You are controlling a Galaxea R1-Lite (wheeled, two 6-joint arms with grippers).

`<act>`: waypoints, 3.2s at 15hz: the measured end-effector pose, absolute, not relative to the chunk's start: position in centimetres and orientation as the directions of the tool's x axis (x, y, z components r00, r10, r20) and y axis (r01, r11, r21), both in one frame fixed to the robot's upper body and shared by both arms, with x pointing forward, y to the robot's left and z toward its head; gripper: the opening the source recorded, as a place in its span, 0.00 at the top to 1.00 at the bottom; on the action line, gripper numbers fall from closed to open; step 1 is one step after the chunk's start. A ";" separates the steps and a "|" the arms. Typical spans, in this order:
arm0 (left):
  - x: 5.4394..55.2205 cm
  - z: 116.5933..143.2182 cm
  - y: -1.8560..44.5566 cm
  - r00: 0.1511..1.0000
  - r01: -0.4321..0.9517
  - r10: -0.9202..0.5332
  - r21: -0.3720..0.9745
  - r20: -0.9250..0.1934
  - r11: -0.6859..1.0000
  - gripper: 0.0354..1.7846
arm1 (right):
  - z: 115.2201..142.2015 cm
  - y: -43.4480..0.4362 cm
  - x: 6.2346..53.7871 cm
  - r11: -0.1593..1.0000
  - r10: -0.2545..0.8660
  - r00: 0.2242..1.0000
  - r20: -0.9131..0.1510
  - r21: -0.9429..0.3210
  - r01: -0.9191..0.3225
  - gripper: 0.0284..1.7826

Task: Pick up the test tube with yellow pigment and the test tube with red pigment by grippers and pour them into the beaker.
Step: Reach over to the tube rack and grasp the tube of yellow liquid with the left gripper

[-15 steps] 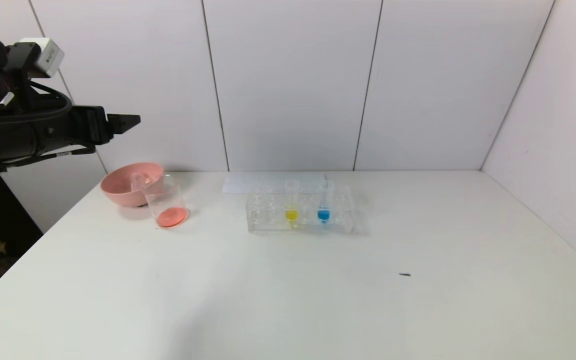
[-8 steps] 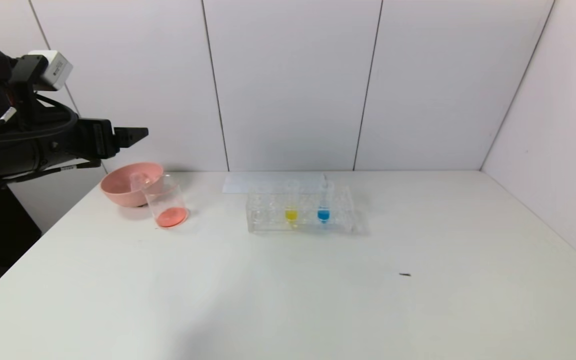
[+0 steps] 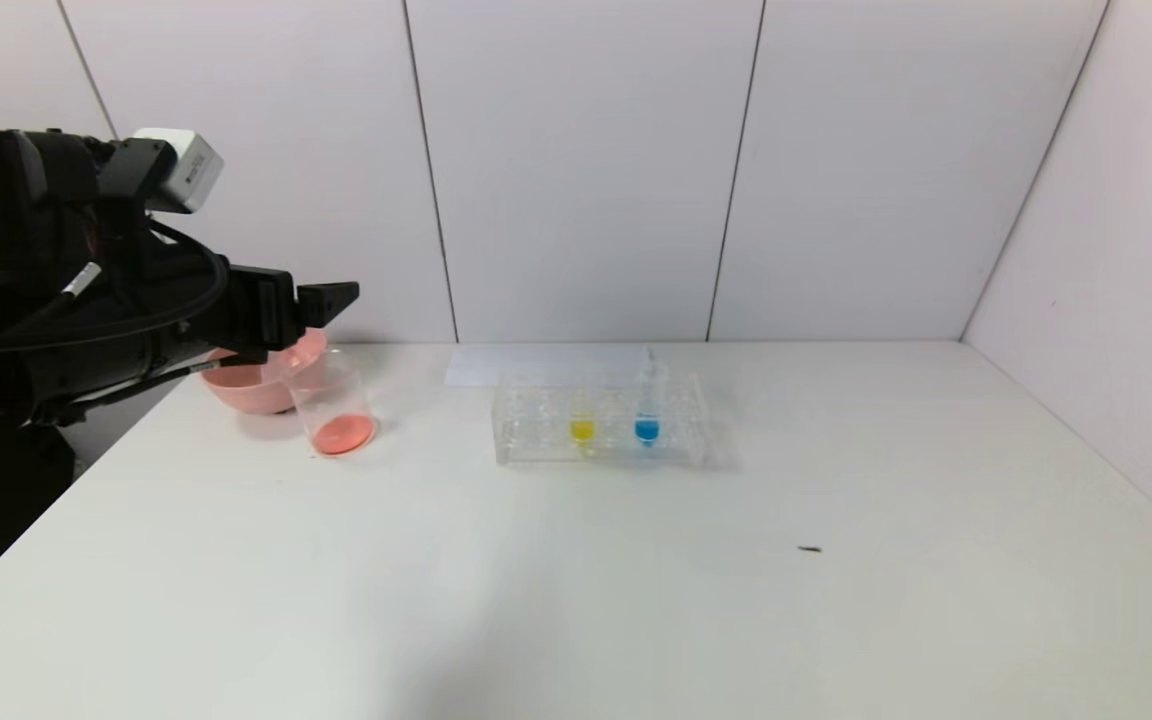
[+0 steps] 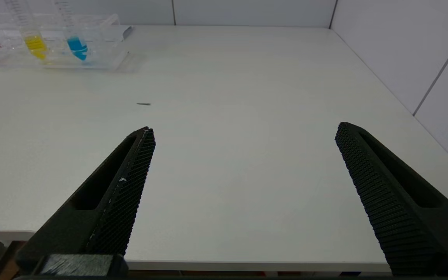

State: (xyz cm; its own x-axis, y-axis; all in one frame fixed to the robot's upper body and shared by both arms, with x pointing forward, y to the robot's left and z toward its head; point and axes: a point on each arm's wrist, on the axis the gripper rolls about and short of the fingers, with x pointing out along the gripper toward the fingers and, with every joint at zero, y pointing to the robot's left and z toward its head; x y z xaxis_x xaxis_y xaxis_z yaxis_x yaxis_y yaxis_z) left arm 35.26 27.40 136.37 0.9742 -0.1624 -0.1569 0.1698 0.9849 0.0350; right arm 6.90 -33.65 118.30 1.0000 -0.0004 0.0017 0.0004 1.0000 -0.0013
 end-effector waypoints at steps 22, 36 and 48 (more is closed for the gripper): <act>36.2 130.6 17.8 0.928 0.326 -0.331 -0.062 -0.172 0.943 0.01 | 118.3 -33.6 6.9 1.000 0.000 1.000 0.002 -0.001 0.000 0.05; 36.7 126.7 13.0 0.922 0.356 -0.363 -0.070 -0.135 0.932 0.01 | 118.3 -33.6 6.9 1.000 0.000 1.000 0.002 -0.001 0.000 0.05; 39.1 124.0 9.4 0.925 0.352 -0.357 -0.062 -0.128 0.934 0.01 | 118.3 -33.6 6.9 1.000 0.000 1.000 0.002 -0.001 0.000 0.05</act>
State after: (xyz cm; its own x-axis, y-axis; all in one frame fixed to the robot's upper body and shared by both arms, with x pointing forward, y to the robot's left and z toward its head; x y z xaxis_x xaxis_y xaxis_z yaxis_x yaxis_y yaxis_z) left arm 39.14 9.40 123.96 0.9253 -0.3569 -0.1282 0.3516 0.9341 -0.0624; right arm 6.90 -33.65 118.30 1.0000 0.0000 0.0017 0.0000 1.0000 -0.0009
